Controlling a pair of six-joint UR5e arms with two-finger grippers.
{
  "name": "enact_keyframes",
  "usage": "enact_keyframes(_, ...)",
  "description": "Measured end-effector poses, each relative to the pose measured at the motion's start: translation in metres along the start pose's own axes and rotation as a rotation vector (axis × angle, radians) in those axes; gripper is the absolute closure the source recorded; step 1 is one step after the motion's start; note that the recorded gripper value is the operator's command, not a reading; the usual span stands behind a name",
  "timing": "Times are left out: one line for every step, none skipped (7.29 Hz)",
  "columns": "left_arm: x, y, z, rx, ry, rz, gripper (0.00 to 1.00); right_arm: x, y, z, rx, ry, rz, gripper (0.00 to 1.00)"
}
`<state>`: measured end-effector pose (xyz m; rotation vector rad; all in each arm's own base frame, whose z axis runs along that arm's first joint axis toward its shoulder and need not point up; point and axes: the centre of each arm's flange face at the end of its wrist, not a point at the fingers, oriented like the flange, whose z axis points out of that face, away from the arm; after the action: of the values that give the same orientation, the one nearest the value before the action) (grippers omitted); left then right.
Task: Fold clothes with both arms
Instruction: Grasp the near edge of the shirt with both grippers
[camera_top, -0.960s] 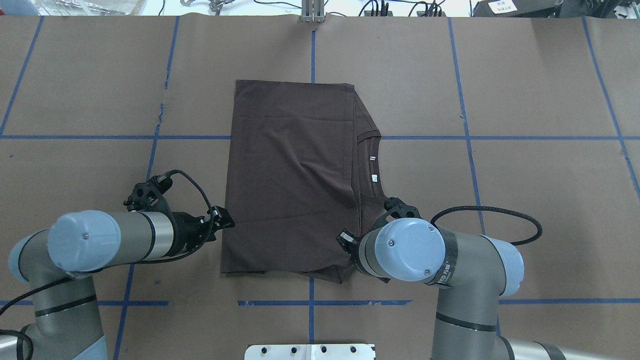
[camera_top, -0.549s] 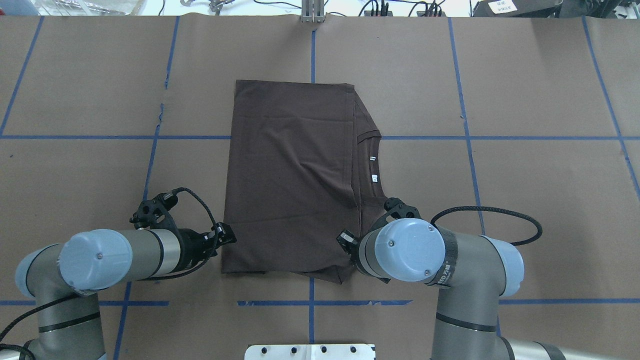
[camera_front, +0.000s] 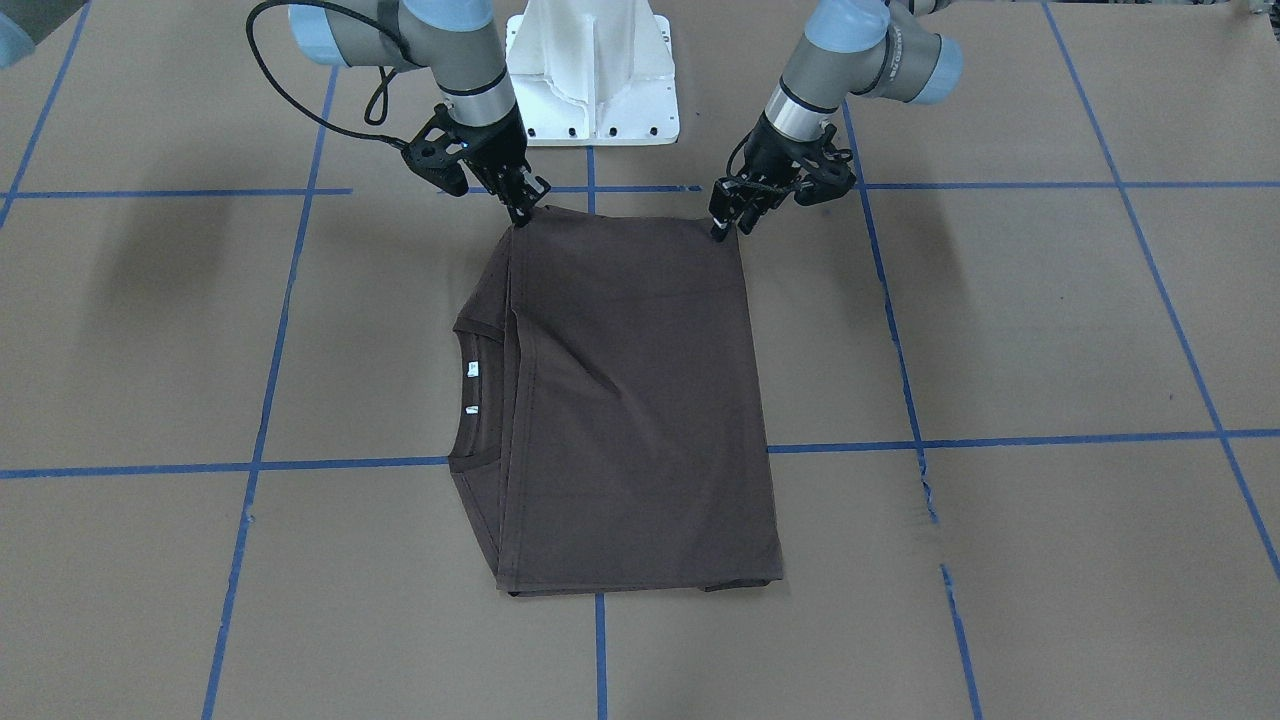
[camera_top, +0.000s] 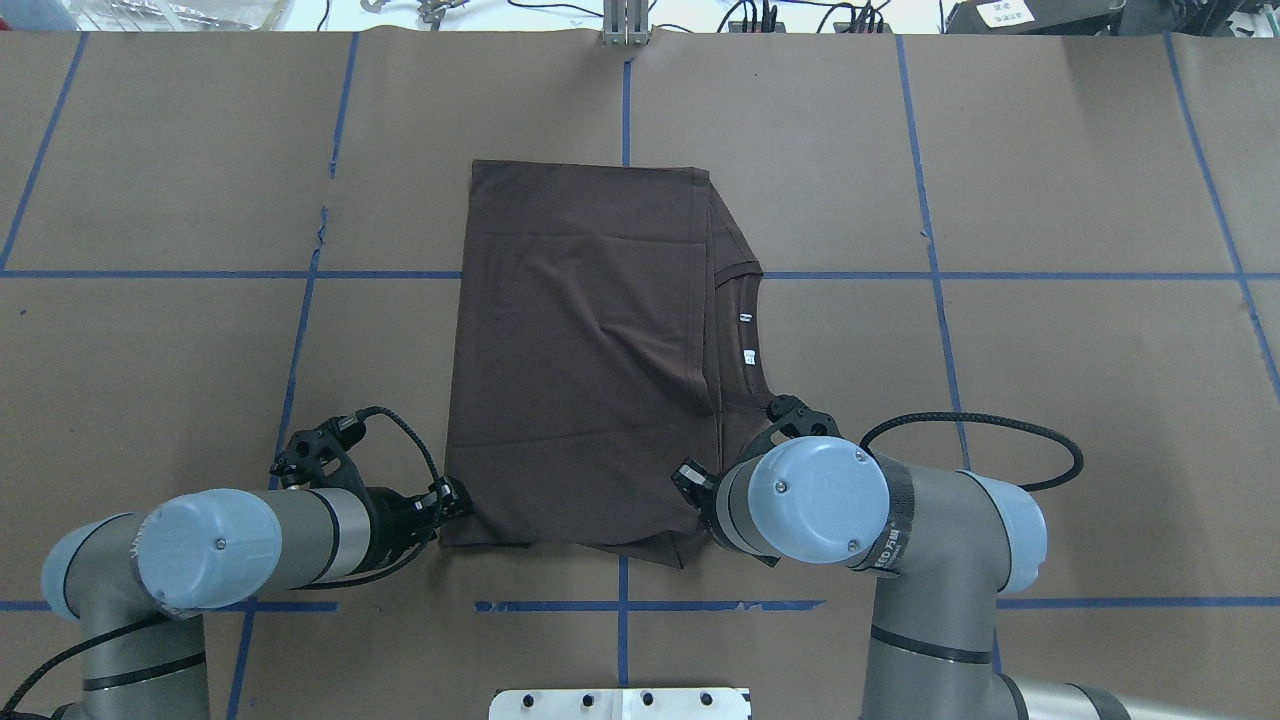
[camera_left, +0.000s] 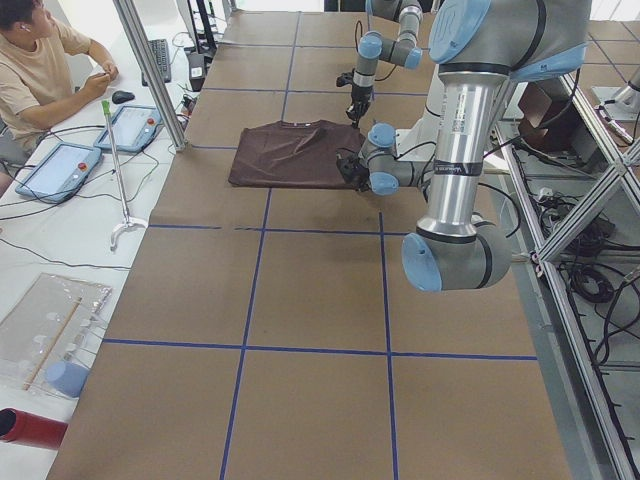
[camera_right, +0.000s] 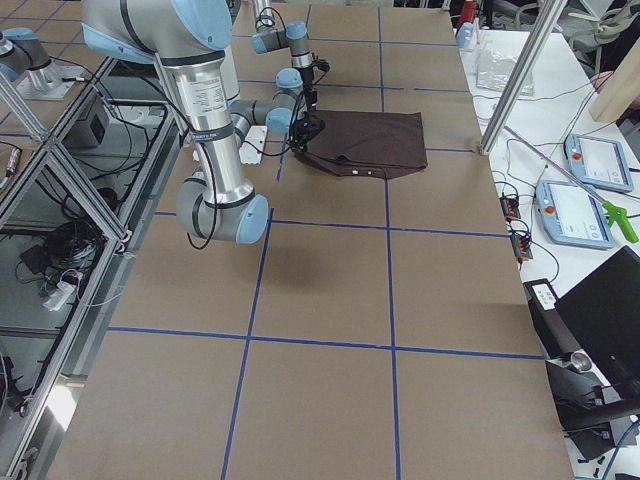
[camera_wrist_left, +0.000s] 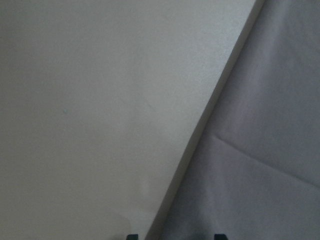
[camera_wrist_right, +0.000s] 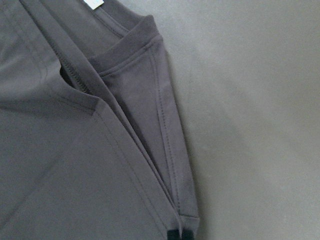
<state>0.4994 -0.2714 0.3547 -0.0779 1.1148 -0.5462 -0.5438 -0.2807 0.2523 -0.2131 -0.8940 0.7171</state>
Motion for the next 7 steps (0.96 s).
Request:
enact_keyframes(-0.0002, 0.0016, 0.0004, -0.002, -0.003, 0.001, 0.52, -0.0004, 0.0005, -0.0014, -0.002, -0.002, 0.000, 1.00)
enact_keyframes(0.0000, 0.0032, 0.0002, -0.004, -0.003, 0.002, 0.52, -0.0006, 0.0007, -0.0033, -0.006, -0.004, 0.000, 1.00)
enact_keyframes(0.0003, 0.0041, -0.0002, -0.006, -0.002, 0.003, 0.52, -0.0004, 0.0006, -0.0044, -0.007, -0.003, 0.000, 1.00)
enact_keyframes(0.0007, 0.0049, -0.0007, -0.008, -0.001, 0.003, 0.52, -0.0001, 0.0003, -0.0046, -0.006, -0.001, 0.000, 1.00)
enact_keyframes(0.0004, 0.0060, -0.0008, -0.010, -0.002, 0.004, 0.59, 0.0000, 0.0002, -0.0047, -0.005, 0.001, -0.001, 1.00)
enact_keyframes(-0.0004, 0.0071, -0.0006, -0.012, -0.003, 0.005, 0.82, -0.0001, 0.0002, -0.0049, -0.005, 0.001, -0.001, 1.00)
enact_keyframes(-0.0009, 0.0082, -0.0005, -0.013, -0.004, 0.006, 1.00, -0.0001, 0.0003, -0.0049, -0.005, 0.001, -0.001, 1.00)
